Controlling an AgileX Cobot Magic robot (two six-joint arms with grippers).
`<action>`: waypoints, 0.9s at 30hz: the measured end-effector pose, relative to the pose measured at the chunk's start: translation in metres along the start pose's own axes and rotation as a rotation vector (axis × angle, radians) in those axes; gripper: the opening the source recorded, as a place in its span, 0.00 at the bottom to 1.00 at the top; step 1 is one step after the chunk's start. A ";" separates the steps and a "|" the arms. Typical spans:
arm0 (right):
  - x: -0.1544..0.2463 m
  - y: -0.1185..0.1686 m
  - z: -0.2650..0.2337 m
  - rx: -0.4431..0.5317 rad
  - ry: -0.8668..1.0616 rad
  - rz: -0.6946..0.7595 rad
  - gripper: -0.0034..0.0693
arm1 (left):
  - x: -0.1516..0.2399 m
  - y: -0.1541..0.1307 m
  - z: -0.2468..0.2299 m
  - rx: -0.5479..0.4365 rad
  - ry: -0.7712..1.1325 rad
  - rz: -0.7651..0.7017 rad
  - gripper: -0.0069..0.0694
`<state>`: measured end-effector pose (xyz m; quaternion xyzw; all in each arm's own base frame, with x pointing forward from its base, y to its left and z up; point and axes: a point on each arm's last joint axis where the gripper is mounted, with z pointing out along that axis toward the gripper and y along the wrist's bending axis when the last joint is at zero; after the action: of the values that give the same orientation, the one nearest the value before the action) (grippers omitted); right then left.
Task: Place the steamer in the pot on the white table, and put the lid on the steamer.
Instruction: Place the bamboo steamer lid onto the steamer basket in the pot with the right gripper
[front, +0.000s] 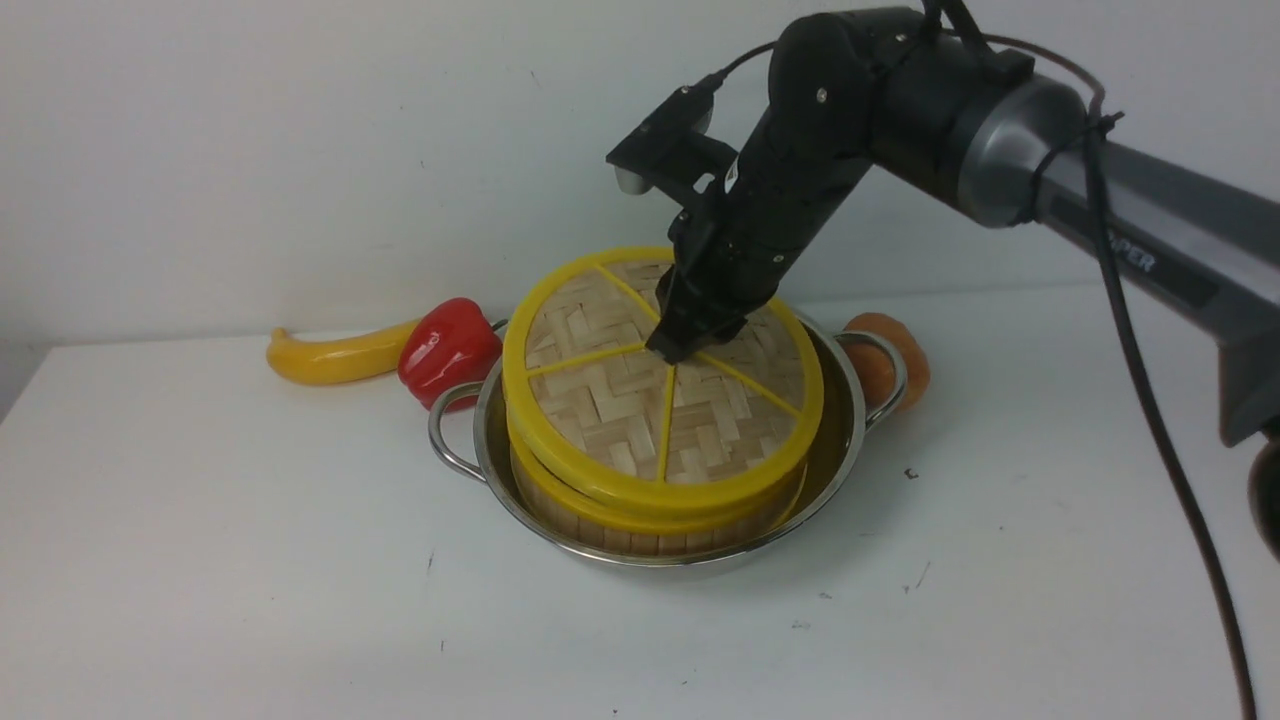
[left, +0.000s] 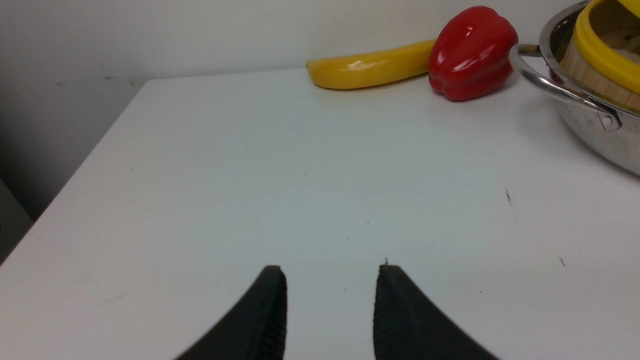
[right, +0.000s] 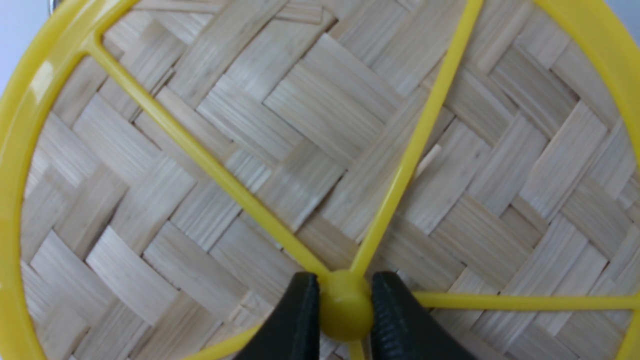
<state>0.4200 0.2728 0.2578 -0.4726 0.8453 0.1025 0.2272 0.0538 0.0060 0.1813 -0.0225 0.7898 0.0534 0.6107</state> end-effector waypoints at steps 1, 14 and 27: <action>-0.001 0.000 -0.001 0.001 -0.007 0.000 0.25 | 0.000 0.000 0.000 0.000 0.000 0.000 0.41; -0.002 0.000 -0.001 -0.002 -0.014 0.003 0.25 | 0.000 0.000 0.000 0.000 0.000 0.000 0.41; -0.003 0.003 -0.021 0.004 -0.008 -0.002 0.25 | 0.000 0.000 0.000 0.000 0.000 0.000 0.41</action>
<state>0.4130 0.2686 0.2775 -0.4726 0.8441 0.1027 0.2315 0.0538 0.0060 0.1813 -0.0225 0.7898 0.0534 0.6107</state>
